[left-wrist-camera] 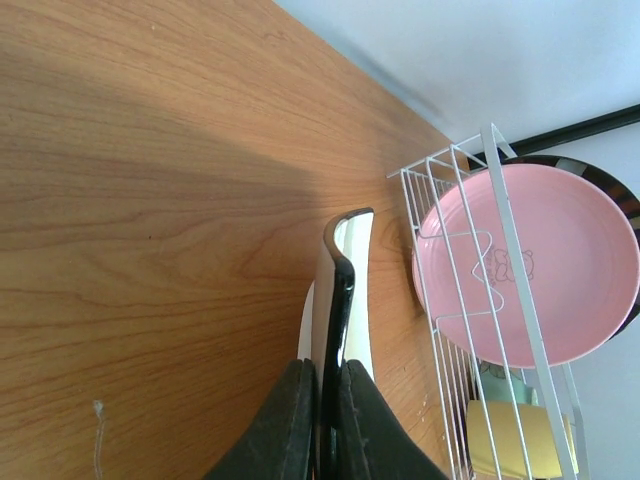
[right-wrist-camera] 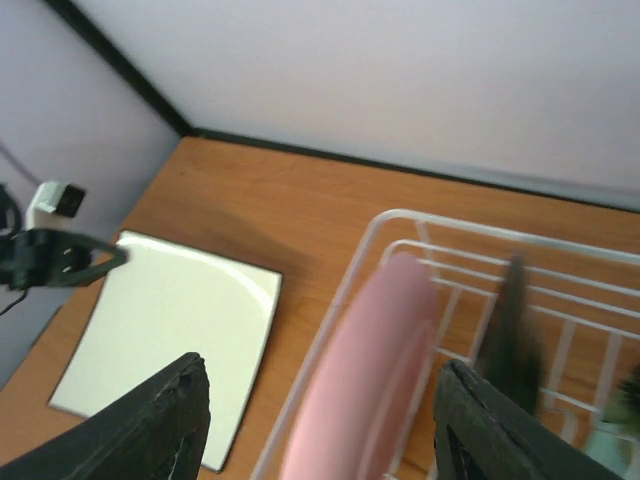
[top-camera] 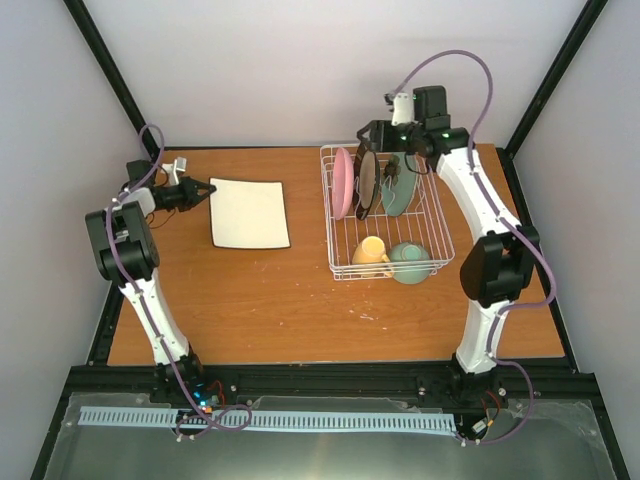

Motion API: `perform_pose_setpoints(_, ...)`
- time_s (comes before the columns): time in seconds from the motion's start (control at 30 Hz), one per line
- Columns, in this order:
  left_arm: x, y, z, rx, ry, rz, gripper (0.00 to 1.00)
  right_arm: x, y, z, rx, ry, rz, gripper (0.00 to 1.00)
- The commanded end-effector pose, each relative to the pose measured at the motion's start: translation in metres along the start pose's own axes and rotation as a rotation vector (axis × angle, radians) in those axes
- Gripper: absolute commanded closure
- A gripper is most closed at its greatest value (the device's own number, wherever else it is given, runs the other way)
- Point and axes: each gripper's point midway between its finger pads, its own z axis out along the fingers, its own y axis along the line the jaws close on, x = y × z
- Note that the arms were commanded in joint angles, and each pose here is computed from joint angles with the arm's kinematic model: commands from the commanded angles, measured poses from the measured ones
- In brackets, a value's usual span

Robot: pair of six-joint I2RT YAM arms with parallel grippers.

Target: Load the mixed dishes into the dish rack

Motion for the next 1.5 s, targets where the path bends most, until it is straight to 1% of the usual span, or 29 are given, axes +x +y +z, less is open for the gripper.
perform_pose_setpoints(0.0,-0.019,-0.058,-0.018,0.141,-0.013,0.058,0.99,0.008,0.047,0.015,-0.176,0.045,-0.043,0.39)
perform_pose_setpoints(0.13,-0.019,-0.068,-0.021,0.19,-0.019,0.066,0.99,0.015,0.073,0.027,-0.328,0.093,-0.038,0.37)
perform_pose_setpoints(0.23,-0.014,-0.072,-0.022,0.217,-0.017,0.085,0.99,0.032,0.104,0.045,-0.483,0.15,-0.044,0.36)
perform_pose_setpoints(0.3,-0.008,-0.073,-0.022,0.234,-0.009,0.09,0.99,0.043,0.12,0.059,-0.543,0.18,-0.051,0.34)
perform_pose_setpoints(0.47,0.005,-0.084,-0.028,0.25,-0.004,0.115,0.99,0.084,0.139,0.099,-0.588,0.27,-0.046,0.34)
perform_pose_setpoints(0.67,0.012,-0.106,-0.043,0.28,-0.013,0.158,0.99,0.113,0.137,0.122,-0.598,0.33,-0.023,0.34)
perform_pose_setpoints(0.9,0.005,-0.131,-0.078,0.358,-0.051,0.211,0.99,0.134,0.129,0.13,-0.581,0.375,-0.005,0.34)
perform_pose_setpoints(1.03,0.004,-0.142,-0.09,0.418,-0.052,0.239,0.99,0.134,0.135,0.129,-0.622,0.379,0.031,0.34)
perform_pose_setpoints(1.33,-0.002,-0.163,-0.1,0.447,-0.036,0.28,0.99,0.135,0.177,0.119,-0.806,0.402,0.083,0.34)
perform_pose_setpoints(1.47,0.001,-0.173,-0.101,0.437,-0.034,0.305,0.99,0.137,0.189,0.119,-0.829,0.408,0.078,0.34)
